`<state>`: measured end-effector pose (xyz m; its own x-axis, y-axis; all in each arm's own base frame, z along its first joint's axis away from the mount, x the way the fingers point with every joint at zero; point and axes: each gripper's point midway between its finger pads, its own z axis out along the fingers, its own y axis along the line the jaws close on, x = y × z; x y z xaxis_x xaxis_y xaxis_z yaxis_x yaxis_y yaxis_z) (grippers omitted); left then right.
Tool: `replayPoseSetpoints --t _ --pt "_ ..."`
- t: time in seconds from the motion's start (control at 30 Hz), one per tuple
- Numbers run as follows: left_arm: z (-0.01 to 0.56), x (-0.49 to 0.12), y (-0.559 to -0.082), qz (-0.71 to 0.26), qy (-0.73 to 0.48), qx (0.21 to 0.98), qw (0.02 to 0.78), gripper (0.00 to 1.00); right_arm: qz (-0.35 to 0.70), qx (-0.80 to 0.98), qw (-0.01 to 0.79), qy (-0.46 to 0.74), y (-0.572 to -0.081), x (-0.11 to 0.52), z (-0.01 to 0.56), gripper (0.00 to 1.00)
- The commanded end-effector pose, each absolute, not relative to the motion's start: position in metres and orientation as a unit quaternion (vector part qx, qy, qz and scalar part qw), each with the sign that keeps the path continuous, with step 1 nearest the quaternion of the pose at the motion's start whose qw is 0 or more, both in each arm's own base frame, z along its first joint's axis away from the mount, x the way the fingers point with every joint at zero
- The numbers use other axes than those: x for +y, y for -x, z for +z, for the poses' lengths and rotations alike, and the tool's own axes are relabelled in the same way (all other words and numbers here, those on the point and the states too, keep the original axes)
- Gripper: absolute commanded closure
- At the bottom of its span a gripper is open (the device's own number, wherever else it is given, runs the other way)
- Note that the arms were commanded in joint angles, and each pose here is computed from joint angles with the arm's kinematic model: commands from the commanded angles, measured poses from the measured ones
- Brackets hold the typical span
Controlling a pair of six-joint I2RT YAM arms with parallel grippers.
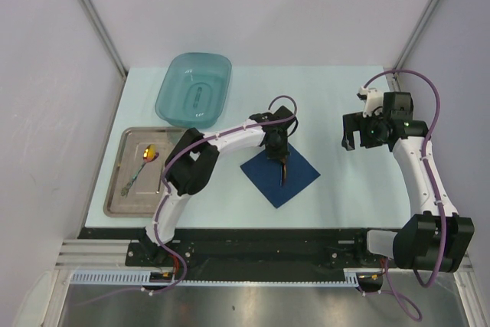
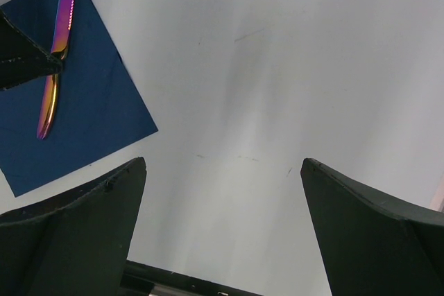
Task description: Place the utensils on the paper napkin and roll it up
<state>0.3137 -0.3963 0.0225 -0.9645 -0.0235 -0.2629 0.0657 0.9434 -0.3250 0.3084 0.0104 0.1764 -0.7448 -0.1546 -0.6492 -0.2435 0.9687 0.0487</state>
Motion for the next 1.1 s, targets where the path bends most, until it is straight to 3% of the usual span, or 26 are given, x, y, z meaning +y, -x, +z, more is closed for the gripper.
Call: replayPoseSetpoints --t 0.0,0.07,0.2,0.47,0.5,0.8,0.97,1.07 --pt "0.027 -0.414 -0.317 -0.194 -0.001 0.972 0.132 1.0 0.061 0.931 0.344 0.105 -0.304 0.009 0.179 0.0" --pt "0.026 -0.414 -0.316 -0.193 -0.002 0.972 0.132 1.0 0.06 0.931 0.344 0.105 -0.304 0.008 0.179 0.0" --pt "0.024 -0.413 -0.315 -0.193 -0.003 0.973 0.129 0.85 0.06 0.931 0.344 0.106 -0.305 0.008 0.18 0.0" --pt "0.032 -0.414 -0.321 -0.199 -0.011 0.97 0.142 0.72 0.06 0.931 0.345 0.104 -0.305 0.008 0.18 0.0" --pt "0.035 -0.415 -0.322 -0.2 -0.013 0.969 0.146 0.66 0.061 0.93 0.347 0.105 -0.306 0.008 0.181 0.0" --pt "0.12 -0.403 -0.357 -0.226 -0.059 0.942 0.243 0.53 0.066 0.924 0.361 0.111 -0.314 0.01 0.191 0.0" --pt "0.16 -0.361 -0.369 -0.224 -0.092 0.928 0.283 0.52 0.087 0.918 0.369 0.119 -0.321 0.019 0.195 0.0" --pt "0.19 -0.323 -0.373 -0.221 -0.117 0.914 0.319 0.45 0.104 0.913 0.374 0.126 -0.325 0.026 0.194 0.0"
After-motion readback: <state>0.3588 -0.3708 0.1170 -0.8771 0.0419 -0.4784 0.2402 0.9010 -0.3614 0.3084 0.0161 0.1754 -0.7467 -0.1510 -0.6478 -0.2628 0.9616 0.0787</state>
